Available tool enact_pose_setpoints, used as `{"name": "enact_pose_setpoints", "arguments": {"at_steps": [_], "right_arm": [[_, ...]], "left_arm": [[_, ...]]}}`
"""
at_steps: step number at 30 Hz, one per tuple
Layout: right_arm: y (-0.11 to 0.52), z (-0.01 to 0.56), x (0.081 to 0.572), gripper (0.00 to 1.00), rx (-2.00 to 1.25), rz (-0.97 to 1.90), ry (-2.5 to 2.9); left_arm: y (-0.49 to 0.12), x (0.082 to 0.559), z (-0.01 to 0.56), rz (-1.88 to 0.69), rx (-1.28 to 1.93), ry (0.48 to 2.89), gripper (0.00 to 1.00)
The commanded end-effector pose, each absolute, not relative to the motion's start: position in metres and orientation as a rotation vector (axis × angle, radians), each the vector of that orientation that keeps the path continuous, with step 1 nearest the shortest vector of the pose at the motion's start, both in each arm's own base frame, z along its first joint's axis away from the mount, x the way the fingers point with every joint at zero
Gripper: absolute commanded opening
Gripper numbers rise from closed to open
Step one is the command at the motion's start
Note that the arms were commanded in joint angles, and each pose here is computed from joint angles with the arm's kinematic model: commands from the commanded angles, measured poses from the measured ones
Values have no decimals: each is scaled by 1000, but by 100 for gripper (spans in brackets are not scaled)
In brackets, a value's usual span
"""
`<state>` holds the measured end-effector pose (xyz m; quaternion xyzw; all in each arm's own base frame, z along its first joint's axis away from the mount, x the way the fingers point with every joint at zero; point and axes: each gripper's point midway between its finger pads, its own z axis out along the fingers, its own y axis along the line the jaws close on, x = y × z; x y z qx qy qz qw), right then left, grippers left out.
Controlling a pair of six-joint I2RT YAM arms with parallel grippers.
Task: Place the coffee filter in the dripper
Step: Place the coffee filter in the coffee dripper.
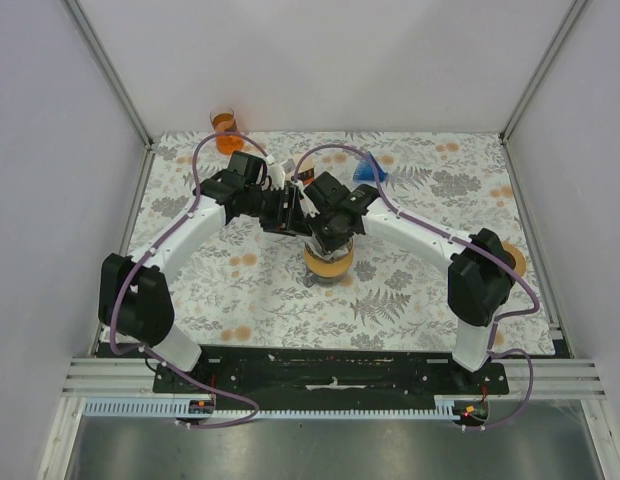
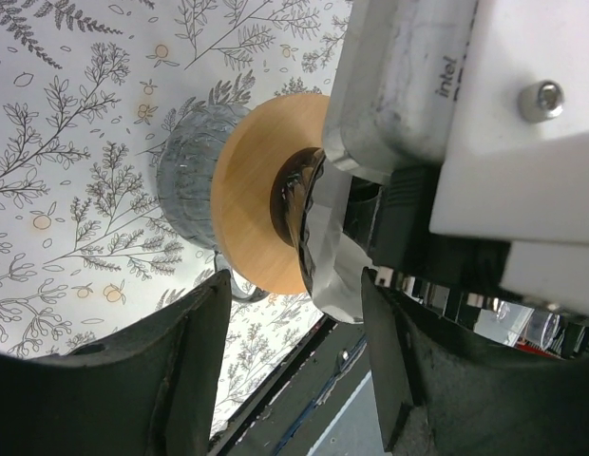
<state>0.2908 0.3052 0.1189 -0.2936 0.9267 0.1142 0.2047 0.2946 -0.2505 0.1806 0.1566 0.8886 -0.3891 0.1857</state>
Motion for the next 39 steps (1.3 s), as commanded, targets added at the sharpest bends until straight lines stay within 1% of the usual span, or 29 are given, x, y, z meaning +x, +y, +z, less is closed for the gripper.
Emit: {"name": "enact_pose_setpoints", "arguments": {"at_steps": [1,3,7,9,12,20,25,28,32,36,39], "right_arm": [[301,92,302,0,-779,213,2599],[302,88,301,0,-784,210,2606],[304,92,302,0,-782,223,2593],[305,95,302,0,-789,229,2585],[305,92,303,0,-793,228,2591],[303,54,292,0,-834,218,2683],[303,43,290,0,-844,215,2708],[304,44,288,0,-848,220,2714],[307,60,292,0,-849,235,2682],[315,110,301,0,-839,297,2569],[318,145,306,5,-835,338,2479]], "left_arm": [[-265,287,198,-1217,486,2428,63],[-265,286,195,-1216,486,2430,63],[-265,286,188,-1203,487,2442,53],[-268,285,186,-1204,499,2444,50],[-273,285,189,-1207,513,2437,47],[-271,286,183,-1175,516,2448,41],[-275,283,177,-1175,528,2456,37],[-274,285,174,-1154,523,2462,31],[-272,287,171,-1126,521,2467,17],[-269,290,173,-1086,532,2461,3],[-266,293,175,-1054,547,2450,2]]}}
